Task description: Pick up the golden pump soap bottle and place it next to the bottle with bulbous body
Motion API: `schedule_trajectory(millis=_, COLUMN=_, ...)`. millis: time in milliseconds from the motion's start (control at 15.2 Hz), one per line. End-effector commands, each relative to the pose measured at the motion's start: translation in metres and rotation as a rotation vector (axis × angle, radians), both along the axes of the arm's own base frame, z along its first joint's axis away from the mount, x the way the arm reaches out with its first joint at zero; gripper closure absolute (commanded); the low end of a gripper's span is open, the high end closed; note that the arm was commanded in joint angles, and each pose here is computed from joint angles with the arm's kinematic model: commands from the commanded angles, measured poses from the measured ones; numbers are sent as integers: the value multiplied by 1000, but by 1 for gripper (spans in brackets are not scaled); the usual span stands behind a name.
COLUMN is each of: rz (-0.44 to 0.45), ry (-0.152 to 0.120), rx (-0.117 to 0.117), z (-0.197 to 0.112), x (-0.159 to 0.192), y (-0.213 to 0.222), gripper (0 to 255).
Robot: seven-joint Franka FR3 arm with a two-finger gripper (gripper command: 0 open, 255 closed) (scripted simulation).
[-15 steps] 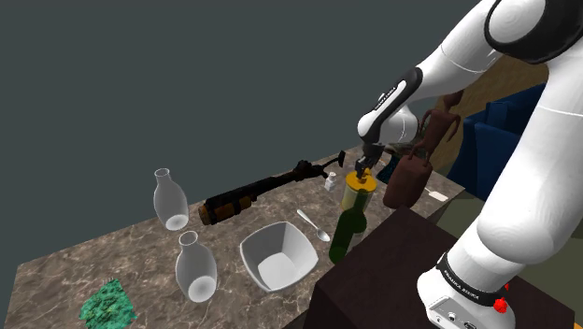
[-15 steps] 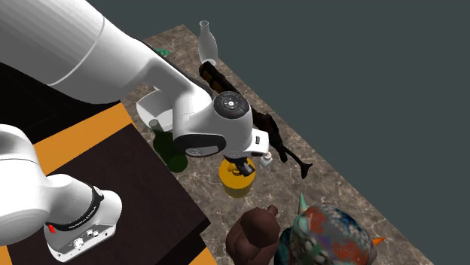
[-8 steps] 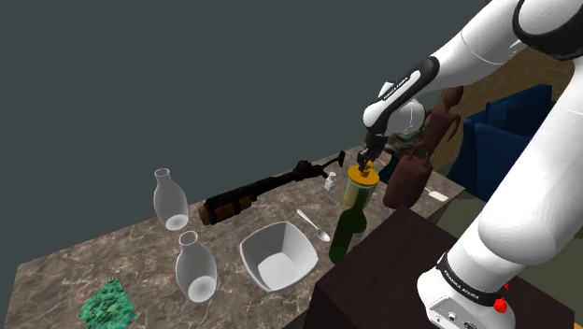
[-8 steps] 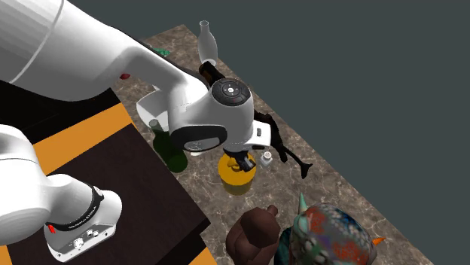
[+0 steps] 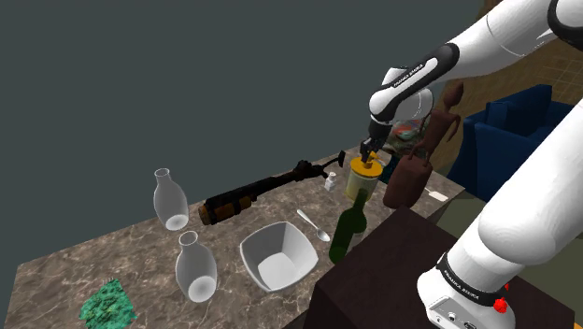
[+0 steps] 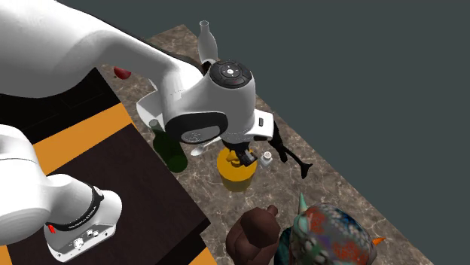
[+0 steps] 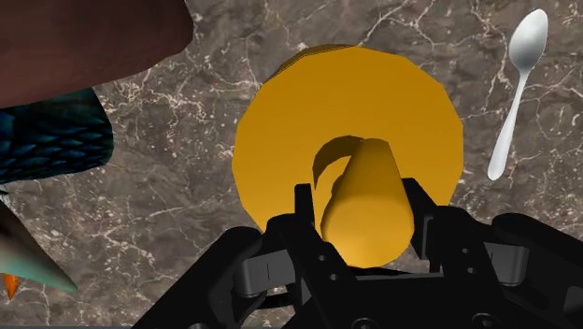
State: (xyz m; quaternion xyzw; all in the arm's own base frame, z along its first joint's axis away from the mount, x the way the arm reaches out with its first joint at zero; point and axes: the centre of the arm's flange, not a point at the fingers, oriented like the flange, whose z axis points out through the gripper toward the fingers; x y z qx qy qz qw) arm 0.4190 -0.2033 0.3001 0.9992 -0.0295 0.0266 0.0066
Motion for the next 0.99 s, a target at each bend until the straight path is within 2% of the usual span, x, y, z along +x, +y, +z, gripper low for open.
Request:
schedule_trajectory(millis=0, rz=0, ry=0, rx=0, z=10, x=0, y=-1, gripper=255)
schedule_trajectory(millis=924, rz=0, ry=0, rx=0, z=84, x=0, y=-1, gripper=255)
